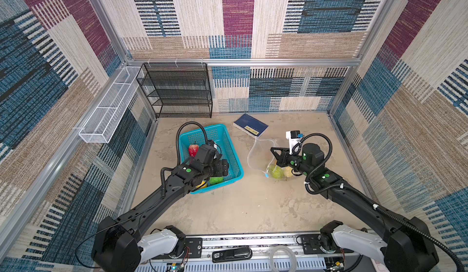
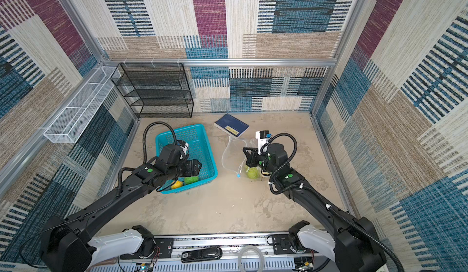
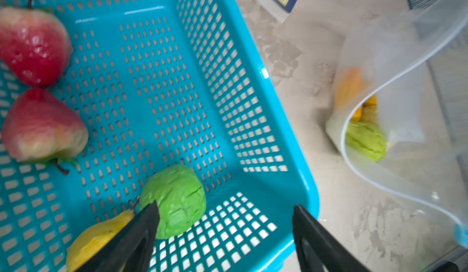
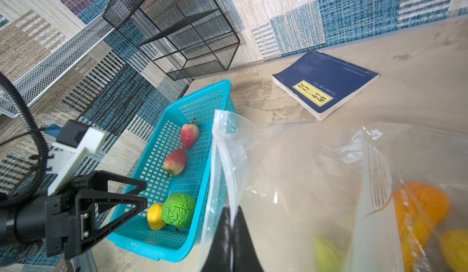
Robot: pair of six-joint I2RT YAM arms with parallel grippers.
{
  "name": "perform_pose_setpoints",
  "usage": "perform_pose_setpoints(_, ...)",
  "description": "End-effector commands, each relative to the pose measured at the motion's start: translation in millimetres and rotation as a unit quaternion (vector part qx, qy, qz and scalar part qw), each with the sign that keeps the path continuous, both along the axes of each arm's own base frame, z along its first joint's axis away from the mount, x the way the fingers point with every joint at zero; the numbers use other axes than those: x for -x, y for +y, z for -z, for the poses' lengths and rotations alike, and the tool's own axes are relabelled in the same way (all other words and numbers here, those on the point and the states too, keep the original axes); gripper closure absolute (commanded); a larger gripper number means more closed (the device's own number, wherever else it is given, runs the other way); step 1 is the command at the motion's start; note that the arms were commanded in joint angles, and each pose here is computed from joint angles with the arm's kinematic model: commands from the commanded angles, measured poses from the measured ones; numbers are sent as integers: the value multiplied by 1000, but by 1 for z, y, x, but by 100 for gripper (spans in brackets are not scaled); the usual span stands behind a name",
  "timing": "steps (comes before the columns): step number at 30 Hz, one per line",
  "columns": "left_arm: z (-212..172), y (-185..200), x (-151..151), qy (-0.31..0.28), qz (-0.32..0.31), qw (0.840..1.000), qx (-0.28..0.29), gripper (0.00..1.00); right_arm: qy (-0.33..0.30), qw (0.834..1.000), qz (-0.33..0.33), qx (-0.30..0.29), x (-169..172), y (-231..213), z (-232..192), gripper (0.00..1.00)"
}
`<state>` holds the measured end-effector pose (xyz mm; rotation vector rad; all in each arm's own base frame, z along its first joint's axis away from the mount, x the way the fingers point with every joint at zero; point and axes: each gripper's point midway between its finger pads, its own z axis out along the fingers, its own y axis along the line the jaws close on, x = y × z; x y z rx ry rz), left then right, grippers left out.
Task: Place the food in the zip-top bag and seal the zipper
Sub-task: 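Move the left gripper back over the basket, then lower the left gripper and grasp the round green fruit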
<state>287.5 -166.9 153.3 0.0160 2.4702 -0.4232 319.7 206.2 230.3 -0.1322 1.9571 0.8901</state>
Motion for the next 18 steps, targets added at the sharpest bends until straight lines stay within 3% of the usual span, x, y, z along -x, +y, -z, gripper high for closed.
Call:
perform_pose_setpoints(1, 20, 16, 10, 34, -40, 999, -8, 15, -13, 1000, 3, -9, -5, 2, -11, 100)
perform_pose_setpoints(9, 58, 18, 10, 90, -55, 994, -19, 14, -9, 1000, 0, -9, -7, 4, -12, 100)
perform_pose_setpoints(18, 70, -4, -9, 101, -42, 994, 5, 14, -13, 1000, 5, -7, -7, 2, -15, 100)
